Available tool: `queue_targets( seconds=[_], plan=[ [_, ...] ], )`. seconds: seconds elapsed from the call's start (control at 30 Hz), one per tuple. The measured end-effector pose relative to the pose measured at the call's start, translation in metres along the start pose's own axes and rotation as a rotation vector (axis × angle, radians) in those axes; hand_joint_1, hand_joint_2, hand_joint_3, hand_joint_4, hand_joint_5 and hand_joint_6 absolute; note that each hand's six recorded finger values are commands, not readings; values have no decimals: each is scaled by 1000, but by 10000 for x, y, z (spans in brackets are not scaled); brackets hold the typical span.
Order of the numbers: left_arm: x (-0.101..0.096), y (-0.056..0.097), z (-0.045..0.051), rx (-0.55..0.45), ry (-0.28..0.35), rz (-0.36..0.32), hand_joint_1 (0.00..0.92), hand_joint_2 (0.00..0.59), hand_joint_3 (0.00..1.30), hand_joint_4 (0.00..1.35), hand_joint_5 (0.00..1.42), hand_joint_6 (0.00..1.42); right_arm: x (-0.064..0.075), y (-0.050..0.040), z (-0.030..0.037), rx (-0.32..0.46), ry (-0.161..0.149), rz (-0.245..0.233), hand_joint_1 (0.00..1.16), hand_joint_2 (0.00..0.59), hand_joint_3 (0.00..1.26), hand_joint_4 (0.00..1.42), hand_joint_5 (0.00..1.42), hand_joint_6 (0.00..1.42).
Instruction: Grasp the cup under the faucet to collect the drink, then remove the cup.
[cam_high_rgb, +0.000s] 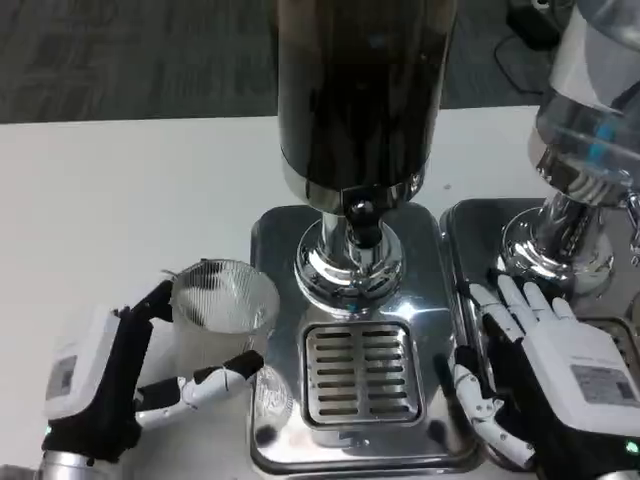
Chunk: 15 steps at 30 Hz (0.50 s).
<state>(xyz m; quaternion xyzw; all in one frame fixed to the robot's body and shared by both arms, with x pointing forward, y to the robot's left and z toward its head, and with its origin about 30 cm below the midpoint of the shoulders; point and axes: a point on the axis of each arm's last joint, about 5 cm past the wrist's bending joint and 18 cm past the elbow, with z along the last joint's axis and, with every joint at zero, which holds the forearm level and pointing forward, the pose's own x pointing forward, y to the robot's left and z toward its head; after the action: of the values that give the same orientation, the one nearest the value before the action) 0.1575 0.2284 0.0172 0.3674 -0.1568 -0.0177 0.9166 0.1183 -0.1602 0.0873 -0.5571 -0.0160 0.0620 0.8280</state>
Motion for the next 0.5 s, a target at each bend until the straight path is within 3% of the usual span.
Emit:
queue_targets(
  seconds=[0.2, 0.5],
  plan=[
    [221, -47, 80, -22, -108, -64, 518, 165, 368, 402, 661, 611, -19, 6, 2, 1, 14, 1, 121, 536, 115, 0, 0, 0],
    [260, -79, 125, -50, -169, -106, 512, 163, 376, 402, 661, 634, -47, 42, 46, 11, 39, -6, 122, 538, 115, 0, 0, 0]
  ],
)
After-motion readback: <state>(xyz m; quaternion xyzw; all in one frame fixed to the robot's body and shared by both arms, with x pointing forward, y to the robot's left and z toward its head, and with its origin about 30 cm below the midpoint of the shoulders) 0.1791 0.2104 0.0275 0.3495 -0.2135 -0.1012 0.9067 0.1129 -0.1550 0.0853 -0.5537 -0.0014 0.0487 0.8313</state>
